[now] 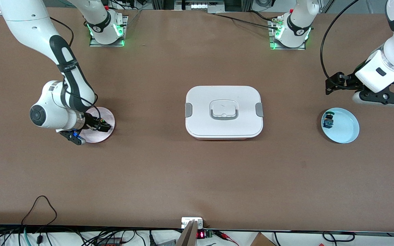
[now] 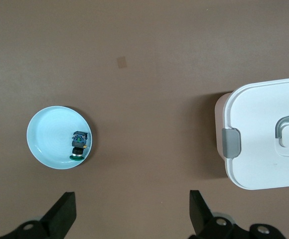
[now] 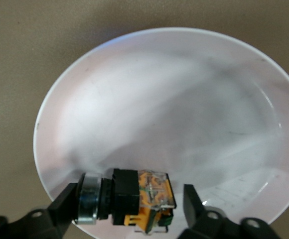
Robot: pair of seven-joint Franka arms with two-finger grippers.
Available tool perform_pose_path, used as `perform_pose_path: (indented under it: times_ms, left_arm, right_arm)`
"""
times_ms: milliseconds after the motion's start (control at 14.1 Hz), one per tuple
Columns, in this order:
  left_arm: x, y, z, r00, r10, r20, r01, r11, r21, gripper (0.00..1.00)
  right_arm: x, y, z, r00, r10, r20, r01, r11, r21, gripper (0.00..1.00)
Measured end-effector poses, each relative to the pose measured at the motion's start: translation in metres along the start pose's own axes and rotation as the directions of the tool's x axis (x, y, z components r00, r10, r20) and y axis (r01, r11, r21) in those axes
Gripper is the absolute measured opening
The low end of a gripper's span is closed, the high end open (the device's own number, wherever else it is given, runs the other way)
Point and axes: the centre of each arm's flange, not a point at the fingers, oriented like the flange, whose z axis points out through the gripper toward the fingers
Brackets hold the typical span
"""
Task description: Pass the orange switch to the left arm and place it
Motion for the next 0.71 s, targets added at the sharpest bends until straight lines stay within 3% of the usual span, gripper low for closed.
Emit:
perform_pose_path:
  times_ms: [71, 212, 495, 707]
  left_arm:
    - [0.0, 0.0, 0.0, 1.0, 0.0, 0.0, 0.0, 1.0, 0.0, 1.0]
    - [0.0, 0.0, 0.0, 1.0, 0.0, 0.0, 0.0, 1.0, 0.0, 1.0]
    - [0.0, 0.0, 0.0, 1.0, 0.0, 0.0, 0.0, 1.0, 0.0, 1.0]
    - [0.0, 0.0, 0.0, 1.0, 0.0, 0.0, 0.0, 1.0, 0.0, 1.0]
  right_arm:
    - [0.0, 0.0, 0.001, 1.0, 0.0, 0.001, 0.0, 1.0, -0.001, 0.91]
    - [-0.001, 0.0, 0.001, 1.0, -0.001, 0.001, 0.001, 1.0, -0.001, 0.74]
    - [-0.002, -0.004, 0.0, 0.999, -0.049, 0.0, 0.049, 0.999, -0.002, 0.73]
    - [-0.007, -0.02, -0.005, 0.968, -0.249, -0.018, 0.249, 0.968, -0.004, 0.73]
